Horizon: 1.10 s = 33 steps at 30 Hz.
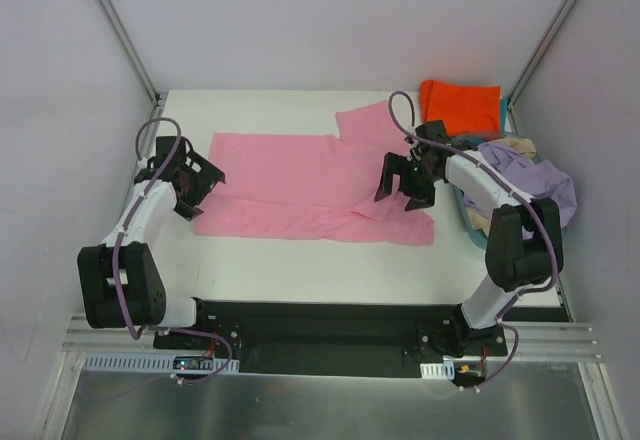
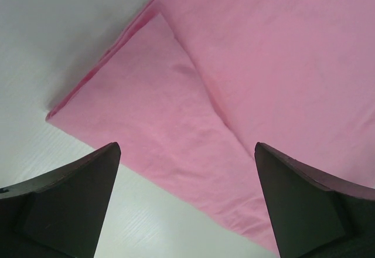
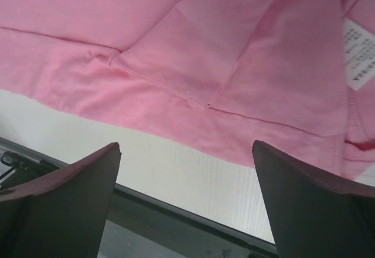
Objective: Fold and stack the t-shirts
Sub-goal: Fold the tshirt
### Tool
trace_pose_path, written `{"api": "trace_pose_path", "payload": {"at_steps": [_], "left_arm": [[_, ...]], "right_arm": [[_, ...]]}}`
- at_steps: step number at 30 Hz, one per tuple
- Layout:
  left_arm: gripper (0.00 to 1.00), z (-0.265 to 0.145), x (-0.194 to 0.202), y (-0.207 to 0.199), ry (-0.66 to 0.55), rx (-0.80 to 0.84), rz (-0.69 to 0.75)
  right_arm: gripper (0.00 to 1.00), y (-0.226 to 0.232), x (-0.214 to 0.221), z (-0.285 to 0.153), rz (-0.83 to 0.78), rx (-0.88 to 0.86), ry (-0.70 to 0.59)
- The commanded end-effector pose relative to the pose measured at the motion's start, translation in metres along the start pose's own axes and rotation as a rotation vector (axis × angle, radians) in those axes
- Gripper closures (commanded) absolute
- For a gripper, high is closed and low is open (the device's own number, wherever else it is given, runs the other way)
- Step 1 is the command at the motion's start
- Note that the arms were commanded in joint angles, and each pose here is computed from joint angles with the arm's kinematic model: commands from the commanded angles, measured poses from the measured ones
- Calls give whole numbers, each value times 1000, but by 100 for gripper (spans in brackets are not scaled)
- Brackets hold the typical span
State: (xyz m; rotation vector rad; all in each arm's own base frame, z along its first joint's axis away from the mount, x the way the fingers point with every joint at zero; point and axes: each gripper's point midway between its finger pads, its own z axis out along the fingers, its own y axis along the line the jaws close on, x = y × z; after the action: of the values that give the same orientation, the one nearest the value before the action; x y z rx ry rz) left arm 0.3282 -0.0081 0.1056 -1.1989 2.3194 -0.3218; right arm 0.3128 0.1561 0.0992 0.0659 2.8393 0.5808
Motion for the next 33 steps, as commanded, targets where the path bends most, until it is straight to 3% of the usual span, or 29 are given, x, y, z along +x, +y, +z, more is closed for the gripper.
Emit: {"api": "trace_pose_path", "payload": {"at_steps": [1, 4, 8, 16, 19, 33], "left_arm": [[1, 8, 21, 7, 86, 18, 41], [1, 12, 28, 11, 108, 8, 40], [1, 14, 31, 22, 99, -25, 17], [1, 18, 35, 29, 106, -50, -8], [1, 18, 34, 30, 102, -56, -18], [1, 16, 35, 34, 87, -66, -34]], "right_arm": [[2, 32, -11, 11, 13, -137, -46], [7, 22, -9, 28, 39, -54, -16], [26, 19, -6, 41, 70, -22, 6], [34, 8, 9, 56, 88, 50, 35], [46, 7, 11, 60, 103, 63, 46], [49, 3, 26, 64, 92, 112, 28]]}}
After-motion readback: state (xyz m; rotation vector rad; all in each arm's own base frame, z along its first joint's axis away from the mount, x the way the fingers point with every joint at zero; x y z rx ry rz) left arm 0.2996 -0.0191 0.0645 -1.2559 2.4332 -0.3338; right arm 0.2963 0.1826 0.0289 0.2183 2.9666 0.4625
